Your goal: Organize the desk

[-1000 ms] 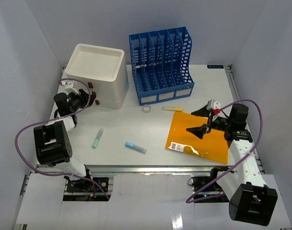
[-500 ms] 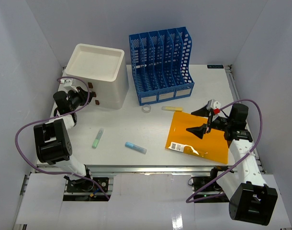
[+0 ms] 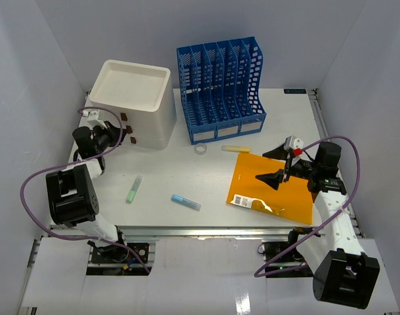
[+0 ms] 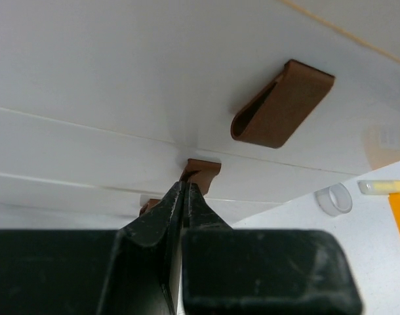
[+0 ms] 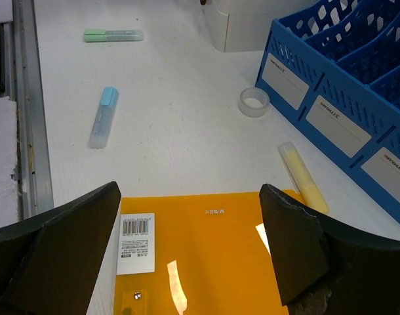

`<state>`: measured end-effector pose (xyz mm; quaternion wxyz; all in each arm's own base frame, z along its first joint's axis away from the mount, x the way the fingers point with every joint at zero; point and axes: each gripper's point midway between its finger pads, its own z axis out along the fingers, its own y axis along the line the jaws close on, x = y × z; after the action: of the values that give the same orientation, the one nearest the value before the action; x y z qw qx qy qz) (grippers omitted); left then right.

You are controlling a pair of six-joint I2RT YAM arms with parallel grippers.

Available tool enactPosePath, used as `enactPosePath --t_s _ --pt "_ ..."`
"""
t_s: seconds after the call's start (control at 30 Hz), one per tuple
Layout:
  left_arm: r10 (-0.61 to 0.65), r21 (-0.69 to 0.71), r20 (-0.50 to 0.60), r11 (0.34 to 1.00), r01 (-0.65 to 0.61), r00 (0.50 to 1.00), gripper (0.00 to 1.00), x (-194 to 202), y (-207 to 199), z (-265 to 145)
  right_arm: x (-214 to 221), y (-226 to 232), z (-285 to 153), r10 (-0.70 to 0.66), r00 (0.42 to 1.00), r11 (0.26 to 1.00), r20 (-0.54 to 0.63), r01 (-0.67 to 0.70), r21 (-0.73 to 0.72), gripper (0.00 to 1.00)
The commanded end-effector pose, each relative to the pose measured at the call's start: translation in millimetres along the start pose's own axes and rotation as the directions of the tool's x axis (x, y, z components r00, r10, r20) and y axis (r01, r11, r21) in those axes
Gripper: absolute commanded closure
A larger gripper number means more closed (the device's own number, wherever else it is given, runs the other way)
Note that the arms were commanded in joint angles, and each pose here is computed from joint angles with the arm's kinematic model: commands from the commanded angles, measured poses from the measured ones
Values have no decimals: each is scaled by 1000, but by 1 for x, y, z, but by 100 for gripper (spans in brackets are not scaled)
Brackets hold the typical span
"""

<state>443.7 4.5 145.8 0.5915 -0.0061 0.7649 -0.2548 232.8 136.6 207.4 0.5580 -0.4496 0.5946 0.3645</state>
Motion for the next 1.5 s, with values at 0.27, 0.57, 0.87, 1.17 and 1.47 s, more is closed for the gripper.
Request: enactPosePath --t_s 0.27,0.57,0.87,1.17,1.47 --pt "67 4 16 998 -67 998 84 1 -22 -31 -11 6 -4 -30 999 999 38 31 -21 7" --pt "80 -52 14 995 -80 997 30 -8 -5 -19 -11 7 -4 -26 999 999 42 27 -26 7" --pt "92 -13 1 996 -92 996 35 -10 1 4 -7 3 -3 -7 999 1000 35 8 -22 6" --pt "66 21 -8 998 -66 998 56 -6 -1 16 -4 1 -3 2 1000 1000 28 -1 -14 6" --pt "60 34 10 998 -61 998 74 -16 -6 17 -4 1 -3 2 1000 1000 28 -2 -14 7"
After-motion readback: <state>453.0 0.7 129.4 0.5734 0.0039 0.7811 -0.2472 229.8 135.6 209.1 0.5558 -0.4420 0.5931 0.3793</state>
